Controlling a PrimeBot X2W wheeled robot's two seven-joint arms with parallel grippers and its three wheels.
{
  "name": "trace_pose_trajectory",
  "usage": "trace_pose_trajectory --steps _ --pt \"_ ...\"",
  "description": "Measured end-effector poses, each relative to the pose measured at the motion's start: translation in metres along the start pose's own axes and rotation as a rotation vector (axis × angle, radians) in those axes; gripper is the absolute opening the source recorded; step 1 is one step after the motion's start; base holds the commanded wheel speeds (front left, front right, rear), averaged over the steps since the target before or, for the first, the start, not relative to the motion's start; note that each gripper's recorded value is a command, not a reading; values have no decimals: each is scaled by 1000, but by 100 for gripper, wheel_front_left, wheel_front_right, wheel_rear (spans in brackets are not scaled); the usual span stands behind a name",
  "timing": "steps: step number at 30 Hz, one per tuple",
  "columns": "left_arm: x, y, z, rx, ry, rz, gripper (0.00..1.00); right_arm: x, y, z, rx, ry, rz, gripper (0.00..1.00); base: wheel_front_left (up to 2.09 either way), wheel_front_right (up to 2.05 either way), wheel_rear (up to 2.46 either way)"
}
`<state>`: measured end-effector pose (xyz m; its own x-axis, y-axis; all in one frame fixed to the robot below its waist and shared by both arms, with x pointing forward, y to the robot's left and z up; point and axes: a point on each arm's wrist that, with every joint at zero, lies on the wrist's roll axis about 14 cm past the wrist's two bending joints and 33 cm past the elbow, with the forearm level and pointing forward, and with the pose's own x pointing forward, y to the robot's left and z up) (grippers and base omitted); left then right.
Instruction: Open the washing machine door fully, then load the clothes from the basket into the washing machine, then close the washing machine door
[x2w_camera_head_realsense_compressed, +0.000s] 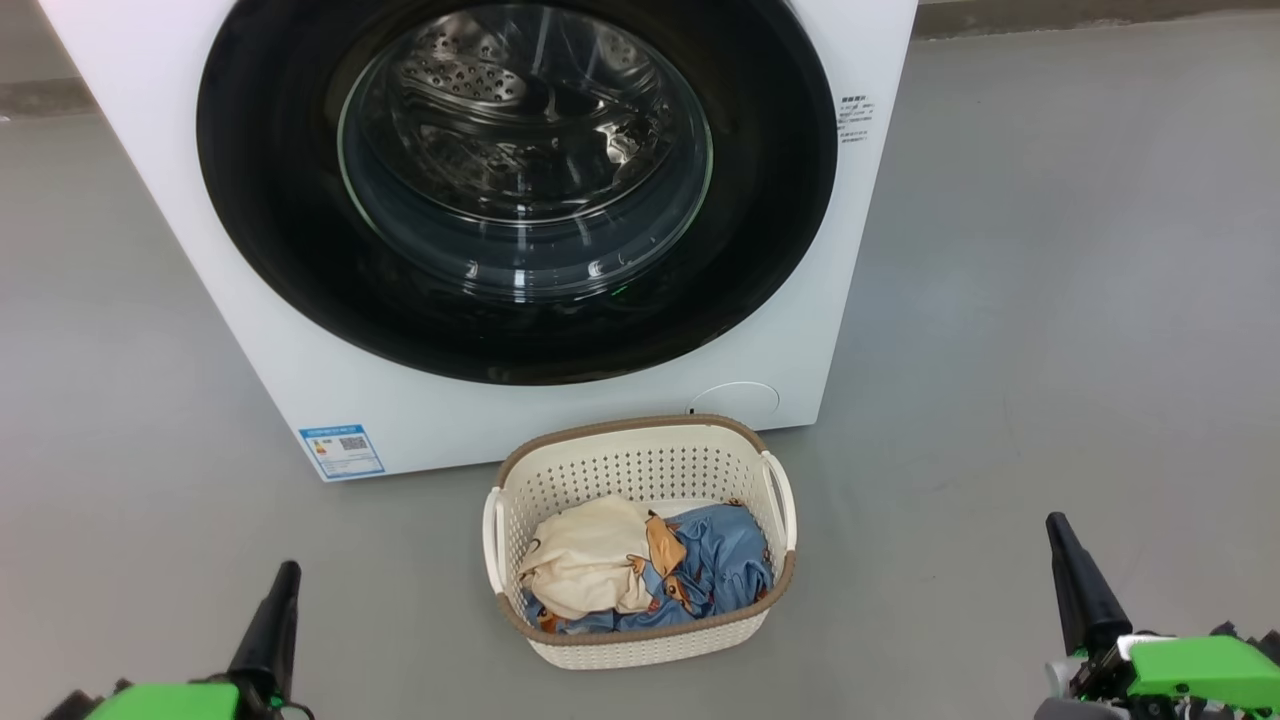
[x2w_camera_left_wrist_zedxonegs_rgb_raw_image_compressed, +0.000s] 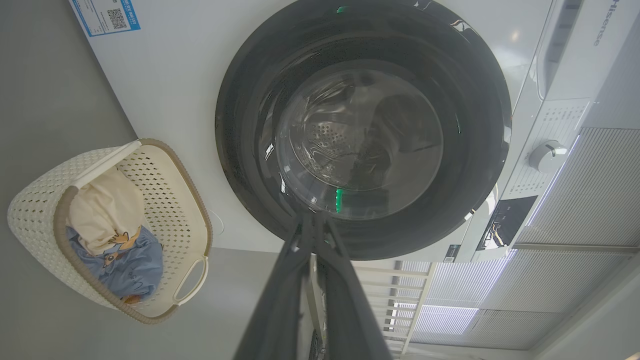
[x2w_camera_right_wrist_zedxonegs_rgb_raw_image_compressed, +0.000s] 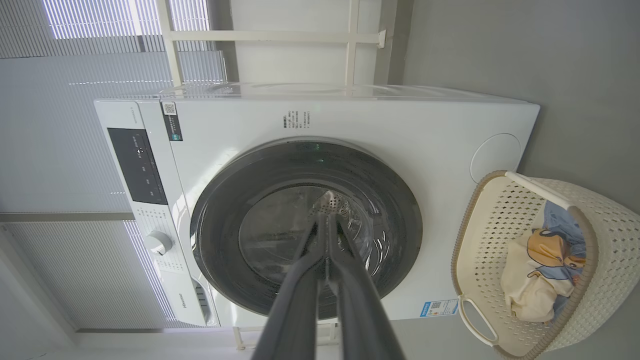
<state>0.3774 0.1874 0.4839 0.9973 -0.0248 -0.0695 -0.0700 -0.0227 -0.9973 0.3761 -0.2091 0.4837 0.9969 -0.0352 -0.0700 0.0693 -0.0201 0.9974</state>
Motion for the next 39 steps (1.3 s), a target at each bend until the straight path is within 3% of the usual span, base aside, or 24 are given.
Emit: trace_pose_trajectory --steps 9,22,23,39 --pt "-19 43 -11 -38 4 125 100 -19 -43 -2 22 -11 -127 100 0 0 0" --pt "-18 42 -10 -32 -19 123 100 -18 -39 3 -31 -42 -118 100 0 0 0" --pt "-17 37 -8 5 -36 108 100 -16 -32 6 -78 -62 -96 100 0 0 0" --pt "-13 9 3 99 -85 27 100 -10 -6 6 -212 -77 -23 100 0 0 0"
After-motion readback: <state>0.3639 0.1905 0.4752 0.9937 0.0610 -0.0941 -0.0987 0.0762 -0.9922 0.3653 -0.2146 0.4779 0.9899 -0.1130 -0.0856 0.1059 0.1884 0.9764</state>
